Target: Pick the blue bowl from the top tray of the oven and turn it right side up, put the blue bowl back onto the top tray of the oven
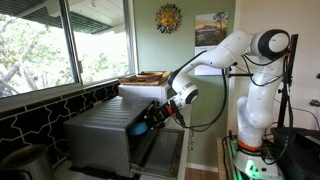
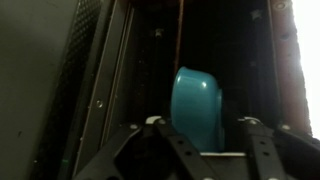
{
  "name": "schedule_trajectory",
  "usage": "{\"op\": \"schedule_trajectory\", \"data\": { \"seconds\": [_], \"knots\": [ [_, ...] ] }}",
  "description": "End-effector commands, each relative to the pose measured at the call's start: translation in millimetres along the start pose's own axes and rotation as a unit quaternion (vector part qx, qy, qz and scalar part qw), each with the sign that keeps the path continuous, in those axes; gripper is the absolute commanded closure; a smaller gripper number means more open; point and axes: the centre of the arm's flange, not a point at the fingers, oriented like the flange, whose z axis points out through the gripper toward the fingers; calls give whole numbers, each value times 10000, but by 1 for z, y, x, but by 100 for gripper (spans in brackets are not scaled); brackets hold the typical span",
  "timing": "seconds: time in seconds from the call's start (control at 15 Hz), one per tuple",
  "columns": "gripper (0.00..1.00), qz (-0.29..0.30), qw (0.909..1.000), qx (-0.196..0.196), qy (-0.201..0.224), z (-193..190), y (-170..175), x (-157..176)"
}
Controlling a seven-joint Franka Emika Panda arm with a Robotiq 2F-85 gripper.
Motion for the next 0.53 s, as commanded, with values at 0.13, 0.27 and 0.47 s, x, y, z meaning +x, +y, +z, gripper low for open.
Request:
{"op": "schedule_trajectory", "data": {
  "seconds": [0.13, 0.27, 0.47],
  "knots": [
    [73, -337, 9994, 52, -59, -13, 1, -5],
    [73, -390, 9992, 10, -92, -17, 0, -6],
    [73, -459, 9988, -68, -155, -20, 1, -9]
  ]
}}
